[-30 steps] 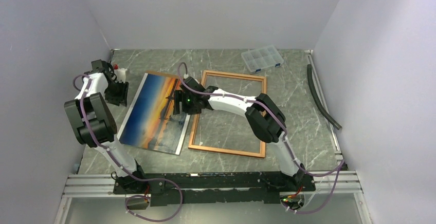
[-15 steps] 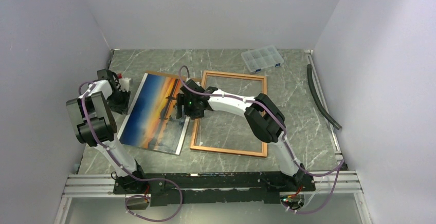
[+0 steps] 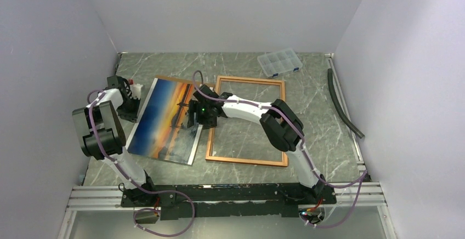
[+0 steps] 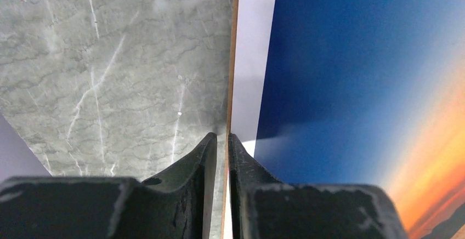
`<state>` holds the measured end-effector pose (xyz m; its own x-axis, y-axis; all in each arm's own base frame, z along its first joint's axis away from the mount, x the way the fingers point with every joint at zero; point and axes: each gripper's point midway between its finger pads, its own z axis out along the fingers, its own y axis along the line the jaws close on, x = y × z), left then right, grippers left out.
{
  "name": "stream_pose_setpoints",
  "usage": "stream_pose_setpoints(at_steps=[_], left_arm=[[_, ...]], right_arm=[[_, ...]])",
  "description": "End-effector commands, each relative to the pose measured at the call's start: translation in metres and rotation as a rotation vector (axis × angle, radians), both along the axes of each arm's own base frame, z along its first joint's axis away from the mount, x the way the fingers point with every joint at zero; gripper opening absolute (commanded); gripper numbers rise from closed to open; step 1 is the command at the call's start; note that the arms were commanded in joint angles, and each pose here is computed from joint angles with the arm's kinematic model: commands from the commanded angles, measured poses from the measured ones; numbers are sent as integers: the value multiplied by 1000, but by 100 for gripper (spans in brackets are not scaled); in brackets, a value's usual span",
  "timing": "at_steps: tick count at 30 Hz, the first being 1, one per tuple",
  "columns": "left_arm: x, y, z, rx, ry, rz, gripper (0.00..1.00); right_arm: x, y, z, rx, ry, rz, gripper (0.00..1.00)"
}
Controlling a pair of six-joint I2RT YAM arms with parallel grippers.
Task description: Put the photo into the frame
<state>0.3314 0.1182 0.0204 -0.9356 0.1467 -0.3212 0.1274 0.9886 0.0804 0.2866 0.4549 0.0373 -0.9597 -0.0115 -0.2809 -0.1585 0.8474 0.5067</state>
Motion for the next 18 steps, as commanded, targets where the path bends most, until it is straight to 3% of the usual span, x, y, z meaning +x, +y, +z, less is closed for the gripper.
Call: stream_pose_setpoints(at_steps=[1,18], left_arm=[[-16,-29,-24,-87,59,-40,19],[-25,-58,-43,-67,98,-109,13]], right_arm=[[-1,14,3,78,30,2,74],[-5,30,39,282,62,21,73]])
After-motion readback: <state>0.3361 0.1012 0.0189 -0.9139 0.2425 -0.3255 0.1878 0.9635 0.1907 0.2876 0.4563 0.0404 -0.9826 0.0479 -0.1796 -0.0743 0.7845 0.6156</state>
